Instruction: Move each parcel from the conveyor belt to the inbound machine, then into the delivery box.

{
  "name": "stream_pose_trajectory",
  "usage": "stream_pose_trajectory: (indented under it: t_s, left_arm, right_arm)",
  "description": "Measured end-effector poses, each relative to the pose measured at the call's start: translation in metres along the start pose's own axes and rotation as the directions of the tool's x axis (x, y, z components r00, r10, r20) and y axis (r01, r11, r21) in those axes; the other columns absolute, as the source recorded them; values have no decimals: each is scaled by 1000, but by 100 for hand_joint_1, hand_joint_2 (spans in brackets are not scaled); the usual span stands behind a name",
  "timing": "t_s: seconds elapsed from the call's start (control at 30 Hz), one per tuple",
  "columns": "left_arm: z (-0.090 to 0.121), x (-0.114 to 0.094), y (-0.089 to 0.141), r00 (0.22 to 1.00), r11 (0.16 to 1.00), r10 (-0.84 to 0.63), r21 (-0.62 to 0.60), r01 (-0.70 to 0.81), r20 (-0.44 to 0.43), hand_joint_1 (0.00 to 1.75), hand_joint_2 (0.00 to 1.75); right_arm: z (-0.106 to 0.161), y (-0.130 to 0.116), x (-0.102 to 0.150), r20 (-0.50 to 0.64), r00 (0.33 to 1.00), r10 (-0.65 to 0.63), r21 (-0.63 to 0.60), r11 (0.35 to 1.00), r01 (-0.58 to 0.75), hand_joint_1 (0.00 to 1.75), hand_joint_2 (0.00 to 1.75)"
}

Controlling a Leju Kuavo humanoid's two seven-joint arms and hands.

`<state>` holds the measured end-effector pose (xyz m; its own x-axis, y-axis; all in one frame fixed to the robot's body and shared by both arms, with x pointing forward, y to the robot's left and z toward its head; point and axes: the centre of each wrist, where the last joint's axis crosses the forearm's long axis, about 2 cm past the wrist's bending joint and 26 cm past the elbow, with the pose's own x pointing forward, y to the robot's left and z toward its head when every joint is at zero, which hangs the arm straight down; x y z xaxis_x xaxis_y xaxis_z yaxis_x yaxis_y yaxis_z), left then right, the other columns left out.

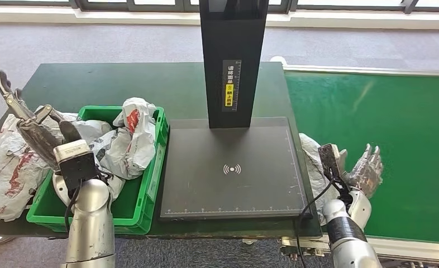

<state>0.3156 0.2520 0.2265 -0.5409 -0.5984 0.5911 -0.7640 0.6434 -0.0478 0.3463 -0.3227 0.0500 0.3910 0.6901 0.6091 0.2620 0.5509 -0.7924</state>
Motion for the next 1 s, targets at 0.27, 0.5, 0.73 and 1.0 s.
stream_pose_trajectory:
  t_s: [0.27,0.5,0.73,1.0]
  left_arm:
    - [16,14,-3,956,954,292,-66,-293,-24,0,175]
    - [17,20,-5,950,947,311,-78,-311,-15,0,175]
    - [18,20,-4,950,947,310,-82,-311,-20,0,175]
    - [19,20,-5,950,946,310,-89,-311,-25,0,175]
  right_arm:
    - [8,16,-15,-77,997,19,371,928,11,0,175]
    - [12,20,-20,-99,994,48,403,915,-4,0,175]
    - [12,21,-20,-113,991,67,413,911,-15,0,175]
    - [12,21,-22,-92,996,12,464,885,32,164,175]
